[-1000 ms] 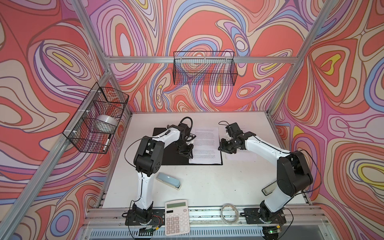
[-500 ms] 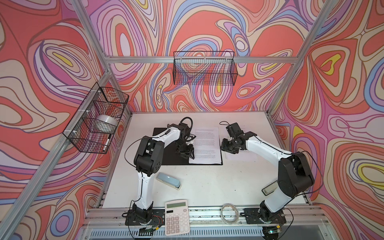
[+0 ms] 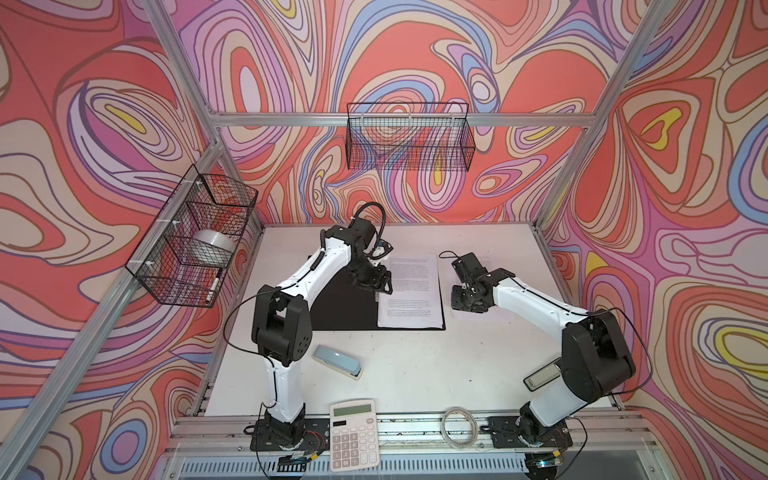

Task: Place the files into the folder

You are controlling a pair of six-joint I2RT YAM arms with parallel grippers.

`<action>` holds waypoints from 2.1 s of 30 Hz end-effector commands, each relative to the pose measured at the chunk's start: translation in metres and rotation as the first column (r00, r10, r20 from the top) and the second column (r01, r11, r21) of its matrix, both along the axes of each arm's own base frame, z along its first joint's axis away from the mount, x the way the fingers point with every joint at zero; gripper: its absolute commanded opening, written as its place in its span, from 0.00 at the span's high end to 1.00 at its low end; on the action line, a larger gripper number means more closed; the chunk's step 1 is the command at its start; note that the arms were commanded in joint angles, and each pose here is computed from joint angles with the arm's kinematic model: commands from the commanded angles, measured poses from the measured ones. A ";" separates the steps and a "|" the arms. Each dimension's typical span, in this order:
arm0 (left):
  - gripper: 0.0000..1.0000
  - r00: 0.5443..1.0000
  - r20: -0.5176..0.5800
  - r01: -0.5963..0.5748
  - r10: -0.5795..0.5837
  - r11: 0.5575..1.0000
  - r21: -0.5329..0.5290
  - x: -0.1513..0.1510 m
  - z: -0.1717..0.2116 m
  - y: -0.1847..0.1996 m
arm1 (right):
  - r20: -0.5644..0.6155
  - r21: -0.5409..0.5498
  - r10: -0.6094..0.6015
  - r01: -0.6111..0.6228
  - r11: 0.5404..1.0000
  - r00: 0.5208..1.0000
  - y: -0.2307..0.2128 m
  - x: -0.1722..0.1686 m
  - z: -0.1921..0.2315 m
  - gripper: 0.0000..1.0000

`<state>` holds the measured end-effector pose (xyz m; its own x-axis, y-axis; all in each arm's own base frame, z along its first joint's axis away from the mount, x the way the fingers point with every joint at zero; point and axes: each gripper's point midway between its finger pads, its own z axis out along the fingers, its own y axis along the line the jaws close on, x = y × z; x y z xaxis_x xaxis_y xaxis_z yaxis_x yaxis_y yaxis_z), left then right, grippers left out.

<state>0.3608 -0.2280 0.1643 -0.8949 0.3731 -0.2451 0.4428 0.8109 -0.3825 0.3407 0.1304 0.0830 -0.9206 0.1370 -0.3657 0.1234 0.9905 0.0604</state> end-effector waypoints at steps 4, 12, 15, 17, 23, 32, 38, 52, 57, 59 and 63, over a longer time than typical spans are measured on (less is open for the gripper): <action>0.30 0.998 0.050 -0.027 0.029 0.999 -0.028 0.005 0.034 0.012 | -0.013 -0.115 0.073 -0.074 0.991 0.997 0.010 0.005 -0.012 0.55; 0.30 0.996 0.009 -0.092 0.093 0.993 -0.070 0.010 0.034 0.029 | -0.065 -0.187 0.113 -0.123 0.975 0.991 0.017 0.005 -0.035 0.57; 0.30 0.994 0.012 -0.103 0.104 0.992 -0.075 0.013 0.035 0.033 | -0.080 -0.213 0.105 -0.120 0.970 0.991 0.014 0.004 -0.042 0.57; 0.30 0.994 0.008 -0.108 0.109 0.991 -0.080 0.014 0.035 0.034 | -0.083 -0.216 0.105 -0.121 0.969 0.991 0.014 0.004 -0.046 0.57; 0.30 0.994 -0.007 -0.111 0.111 0.990 -0.085 0.013 0.032 0.034 | -0.090 -0.234 0.101 -0.120 0.965 0.991 0.013 0.006 -0.052 0.59; 0.30 0.993 -0.018 -0.114 0.113 0.989 -0.093 0.012 0.030 0.033 | -0.118 -0.261 0.097 -0.125 0.957 0.988 0.008 0.002 -0.062 0.65; 0.30 0.993 -0.021 -0.118 0.116 0.989 -0.094 0.013 0.030 0.033 | -0.120 -0.280 0.096 -0.126 0.952 0.988 0.005 0.000 -0.063 0.72; 0.30 0.993 -0.014 -0.120 0.119 0.989 -0.091 0.012 0.031 0.034 | -0.126 -0.283 0.122 -0.154 0.947 0.984 0.006 0.001 -0.061 0.99; 0.30 0.993 -0.012 -0.121 0.120 0.988 -0.092 0.013 0.032 0.035 | -0.116 -0.281 0.124 -0.153 0.947 0.985 0.006 0.003 -0.057 1.00; 0.30 0.993 -0.013 -0.121 0.120 0.988 -0.092 0.013 0.032 0.035 | -0.111 -0.281 0.129 -0.155 0.947 0.985 0.007 0.004 -0.053 1.00; 0.30 0.992 -0.016 -0.122 0.121 0.988 -0.093 0.013 0.031 0.034 | -0.088 -0.273 0.130 -0.149 0.950 0.988 0.009 0.008 -0.042 1.00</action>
